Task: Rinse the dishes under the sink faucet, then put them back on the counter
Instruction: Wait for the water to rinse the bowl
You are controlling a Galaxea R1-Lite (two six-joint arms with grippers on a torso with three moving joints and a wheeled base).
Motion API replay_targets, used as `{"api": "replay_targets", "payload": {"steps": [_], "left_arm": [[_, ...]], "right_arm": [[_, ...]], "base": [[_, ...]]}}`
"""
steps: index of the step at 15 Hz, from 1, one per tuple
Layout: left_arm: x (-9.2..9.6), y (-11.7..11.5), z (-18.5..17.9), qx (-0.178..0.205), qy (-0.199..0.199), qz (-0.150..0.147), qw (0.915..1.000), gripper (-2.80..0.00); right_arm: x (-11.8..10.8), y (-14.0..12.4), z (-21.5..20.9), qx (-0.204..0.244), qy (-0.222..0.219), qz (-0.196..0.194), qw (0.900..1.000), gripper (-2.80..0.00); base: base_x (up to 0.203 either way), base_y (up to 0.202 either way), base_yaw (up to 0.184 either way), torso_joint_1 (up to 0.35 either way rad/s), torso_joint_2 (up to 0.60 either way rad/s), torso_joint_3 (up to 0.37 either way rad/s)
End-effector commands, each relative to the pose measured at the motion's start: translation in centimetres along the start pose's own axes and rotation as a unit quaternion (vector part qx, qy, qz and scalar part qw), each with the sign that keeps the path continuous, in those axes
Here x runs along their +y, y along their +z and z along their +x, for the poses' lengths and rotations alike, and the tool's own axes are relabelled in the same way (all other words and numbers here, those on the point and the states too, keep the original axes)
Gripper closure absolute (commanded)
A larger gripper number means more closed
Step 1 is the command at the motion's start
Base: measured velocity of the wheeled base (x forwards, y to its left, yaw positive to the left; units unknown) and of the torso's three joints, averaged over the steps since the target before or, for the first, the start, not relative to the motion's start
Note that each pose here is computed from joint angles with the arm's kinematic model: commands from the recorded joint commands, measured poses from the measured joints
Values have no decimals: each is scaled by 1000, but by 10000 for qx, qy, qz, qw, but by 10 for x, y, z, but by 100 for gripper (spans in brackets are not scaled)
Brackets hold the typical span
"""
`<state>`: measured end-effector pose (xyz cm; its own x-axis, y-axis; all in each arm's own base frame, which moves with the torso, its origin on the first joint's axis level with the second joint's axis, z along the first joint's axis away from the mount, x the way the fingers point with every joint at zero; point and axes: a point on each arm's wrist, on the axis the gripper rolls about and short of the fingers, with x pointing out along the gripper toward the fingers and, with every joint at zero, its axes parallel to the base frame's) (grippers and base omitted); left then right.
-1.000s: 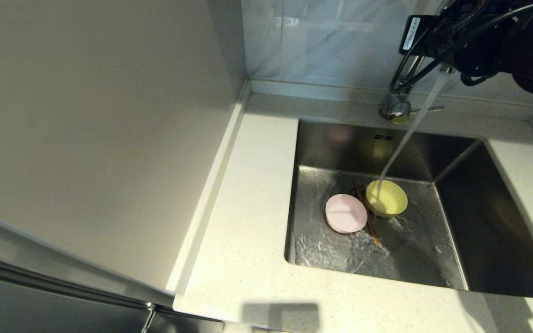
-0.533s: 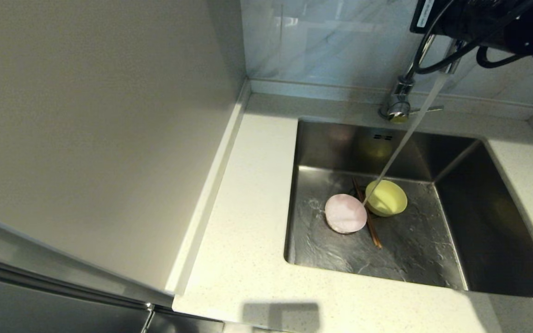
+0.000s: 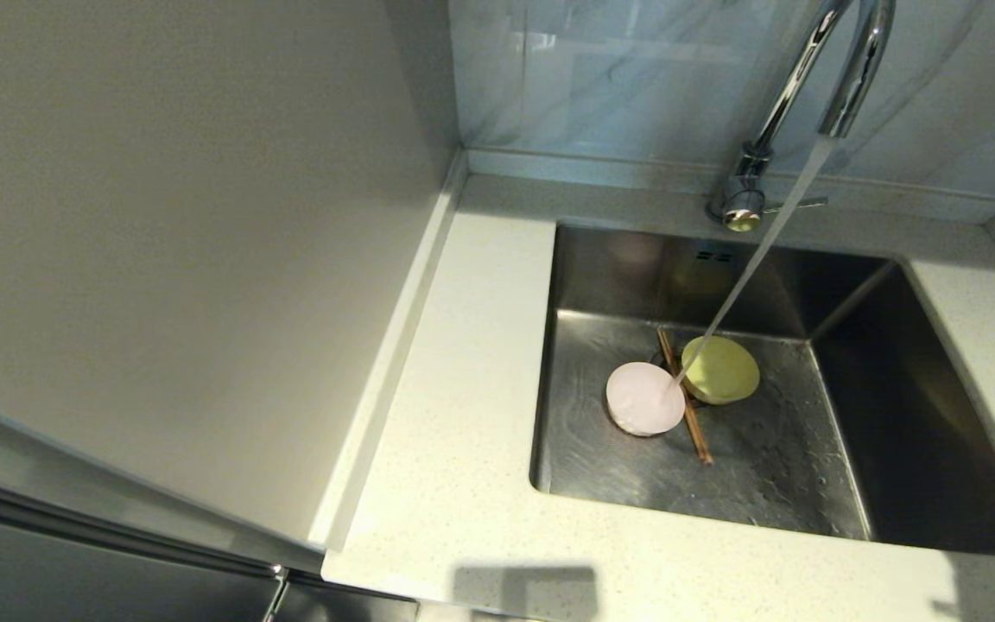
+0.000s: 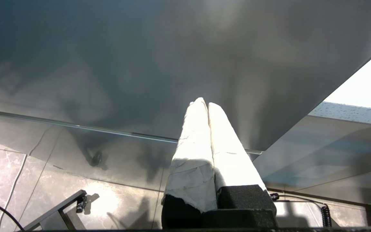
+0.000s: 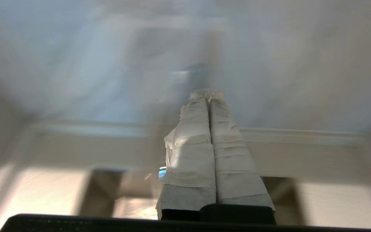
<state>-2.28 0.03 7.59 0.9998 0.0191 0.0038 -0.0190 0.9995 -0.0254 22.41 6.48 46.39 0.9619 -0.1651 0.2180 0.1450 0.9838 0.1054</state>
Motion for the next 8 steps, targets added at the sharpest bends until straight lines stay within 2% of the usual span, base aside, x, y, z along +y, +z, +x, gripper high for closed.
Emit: {"api": "replay_targets", "payload": {"steps": [1,2,4,6,8], "left_arm": [[0,0,0,-19,4,-4,10000,0],[0,0,0,-19,4,-4,10000,0],[0,0,0,-19,4,-4,10000,0],[0,0,0,-19,4,-4,10000,0],[0,0,0,-19,4,-4,10000,0]], "right_arm": [[-30,6,-2,-106,-476,-110,9988,0],[-45,0,5,-7,-682,-240,9974,0],[-72,-29,23,469,-856,-493,9940,0],[-94,-53,36,902,-687,-486,9924,0],[-101,-71,52,1177,-537,-330,9910,0]], "base": [[0,0,0,0,0,0],[0,0,0,0,0,0],[0,0,0,0,0,0],[0,0,0,0,0,0],[0,0,0,0,0,0]]}}
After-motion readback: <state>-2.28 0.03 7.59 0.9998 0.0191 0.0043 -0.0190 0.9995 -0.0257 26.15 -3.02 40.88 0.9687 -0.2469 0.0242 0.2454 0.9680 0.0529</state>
